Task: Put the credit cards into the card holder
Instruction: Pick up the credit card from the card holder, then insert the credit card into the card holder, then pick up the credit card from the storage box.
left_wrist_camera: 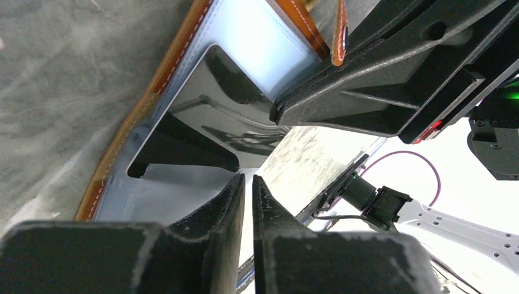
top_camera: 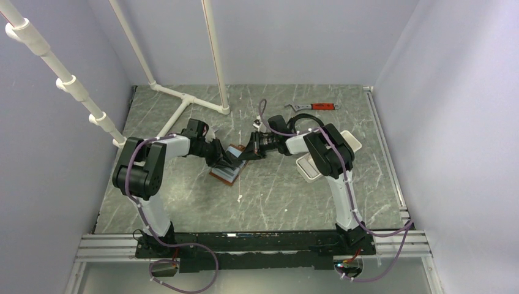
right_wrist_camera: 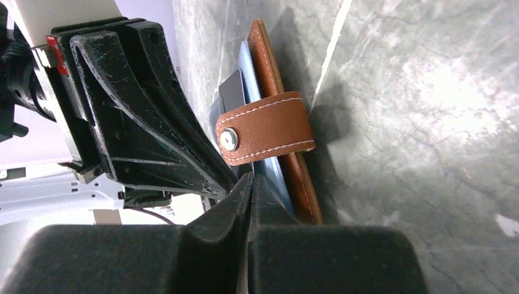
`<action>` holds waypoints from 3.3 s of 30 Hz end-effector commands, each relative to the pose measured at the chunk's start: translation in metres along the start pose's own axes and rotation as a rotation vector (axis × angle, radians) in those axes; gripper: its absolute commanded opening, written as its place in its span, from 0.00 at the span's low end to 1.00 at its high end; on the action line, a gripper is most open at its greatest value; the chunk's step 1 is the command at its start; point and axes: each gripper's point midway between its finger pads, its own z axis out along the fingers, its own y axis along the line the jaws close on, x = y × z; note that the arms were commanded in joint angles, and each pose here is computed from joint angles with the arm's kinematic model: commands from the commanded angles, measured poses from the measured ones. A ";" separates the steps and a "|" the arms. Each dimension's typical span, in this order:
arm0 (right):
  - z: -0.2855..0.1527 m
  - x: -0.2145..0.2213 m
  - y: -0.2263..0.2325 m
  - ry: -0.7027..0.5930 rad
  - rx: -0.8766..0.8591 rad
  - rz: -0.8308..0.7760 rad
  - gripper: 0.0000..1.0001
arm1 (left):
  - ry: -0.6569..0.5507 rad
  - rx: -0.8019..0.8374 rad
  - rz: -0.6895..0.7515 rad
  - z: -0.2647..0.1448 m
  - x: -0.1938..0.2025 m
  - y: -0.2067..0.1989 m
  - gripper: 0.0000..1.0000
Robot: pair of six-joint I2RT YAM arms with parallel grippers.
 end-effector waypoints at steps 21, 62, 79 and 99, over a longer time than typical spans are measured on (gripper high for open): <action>-0.018 -0.003 0.012 0.048 -0.007 -0.134 0.00 | -0.104 -0.131 -0.200 -0.049 0.023 0.043 0.29; -0.013 0.004 0.073 -0.086 0.373 -0.210 0.42 | -0.290 -0.361 -0.194 -0.115 -0.008 0.072 0.57; -0.269 0.021 -0.008 -0.327 0.720 -0.223 0.99 | -0.084 0.098 0.379 -0.078 0.043 -0.089 0.71; -0.243 0.042 -0.037 -0.257 0.502 -0.067 0.90 | 0.289 0.158 0.228 0.137 0.089 -0.158 0.44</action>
